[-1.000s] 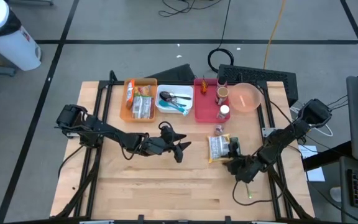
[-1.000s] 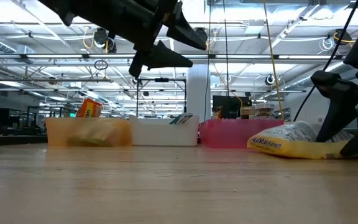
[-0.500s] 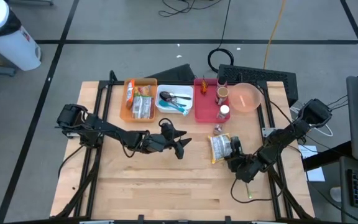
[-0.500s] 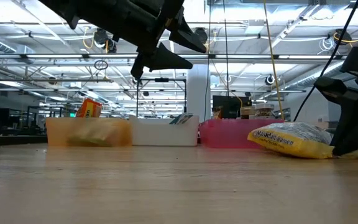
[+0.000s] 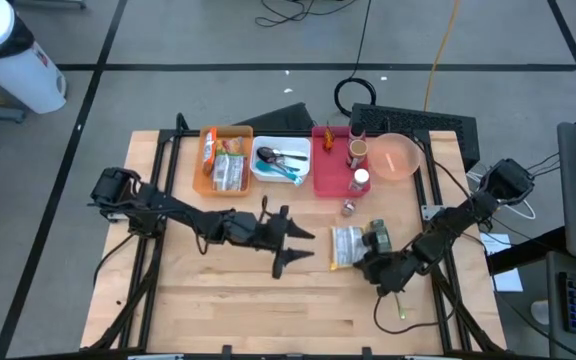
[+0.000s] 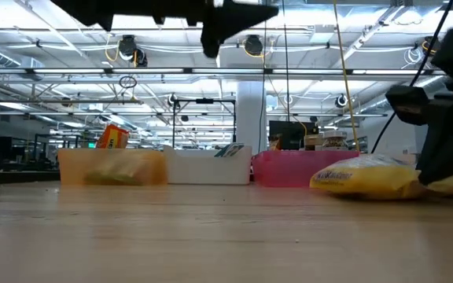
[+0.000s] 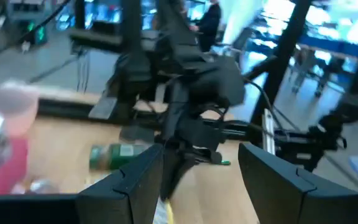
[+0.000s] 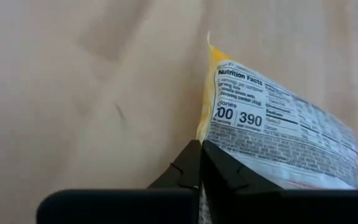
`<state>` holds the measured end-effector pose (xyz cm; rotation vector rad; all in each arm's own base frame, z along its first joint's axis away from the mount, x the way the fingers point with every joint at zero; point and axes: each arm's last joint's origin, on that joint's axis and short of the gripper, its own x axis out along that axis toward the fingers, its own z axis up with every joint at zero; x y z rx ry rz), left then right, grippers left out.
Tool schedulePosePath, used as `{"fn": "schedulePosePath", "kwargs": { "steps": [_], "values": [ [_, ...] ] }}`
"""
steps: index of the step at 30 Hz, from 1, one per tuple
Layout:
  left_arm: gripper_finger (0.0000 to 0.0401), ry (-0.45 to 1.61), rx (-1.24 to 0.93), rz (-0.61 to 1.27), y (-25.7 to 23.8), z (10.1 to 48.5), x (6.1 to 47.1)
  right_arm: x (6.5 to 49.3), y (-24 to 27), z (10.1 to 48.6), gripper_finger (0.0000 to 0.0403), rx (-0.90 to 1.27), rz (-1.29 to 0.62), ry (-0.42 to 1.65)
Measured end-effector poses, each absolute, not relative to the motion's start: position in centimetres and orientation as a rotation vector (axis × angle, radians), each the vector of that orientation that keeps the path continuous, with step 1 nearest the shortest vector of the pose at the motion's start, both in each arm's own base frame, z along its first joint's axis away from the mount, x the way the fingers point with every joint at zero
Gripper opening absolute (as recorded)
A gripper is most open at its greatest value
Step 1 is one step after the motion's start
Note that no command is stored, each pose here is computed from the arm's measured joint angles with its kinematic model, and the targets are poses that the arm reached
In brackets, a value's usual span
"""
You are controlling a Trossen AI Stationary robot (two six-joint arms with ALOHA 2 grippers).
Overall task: Pick & Place Food Item
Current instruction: Put the yellow noodle pack into the orange bin
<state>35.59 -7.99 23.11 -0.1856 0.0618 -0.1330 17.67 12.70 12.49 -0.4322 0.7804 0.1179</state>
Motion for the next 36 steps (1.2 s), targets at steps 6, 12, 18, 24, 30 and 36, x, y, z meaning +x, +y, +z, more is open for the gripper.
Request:
{"fn": "schedulePosePath", "kwargs": {
  "steps": [6, 12, 18, 24, 30, 36],
  "values": [
    [0.0218, 0.075, -0.026, -0.171, -9.9, 24.4, 35.9, 19.6, 12.9, 14.1, 0.0000, -0.410, 0.229, 0.748],
    [0.0218, 0.209, 0.055, -0.104, -11.3, 25.9, 37.4, 21.8, 12.2, 15.9, 0.0000, -0.434, 0.296, 0.704],
    [0.0218, 0.387, 0.111, -0.103, -12.7, 25.4, 40.5, 23.3, 11.4, 17.1, 0.0000, -0.465, 0.341, 0.666],
    [0.0218, 0.496, 0.128, -0.093, -13.3, 24.4, 42.5, 23.4, 11.0, 17.3, 0.0000, -0.500, 0.340, 0.657],
    [0.0218, 0.541, 0.122, -0.069, -13.2, 24.0, 42.4, 22.8, 11.0, 19.3, 0.0000, -0.531, 0.354, 0.568],
    [0.0218, 0.539, 0.120, -0.072, -13.4, 24.0, 42.3, 22.0, 10.4, 21.4, 0.0000, -0.537, 0.341, 0.473]
  ]
}}
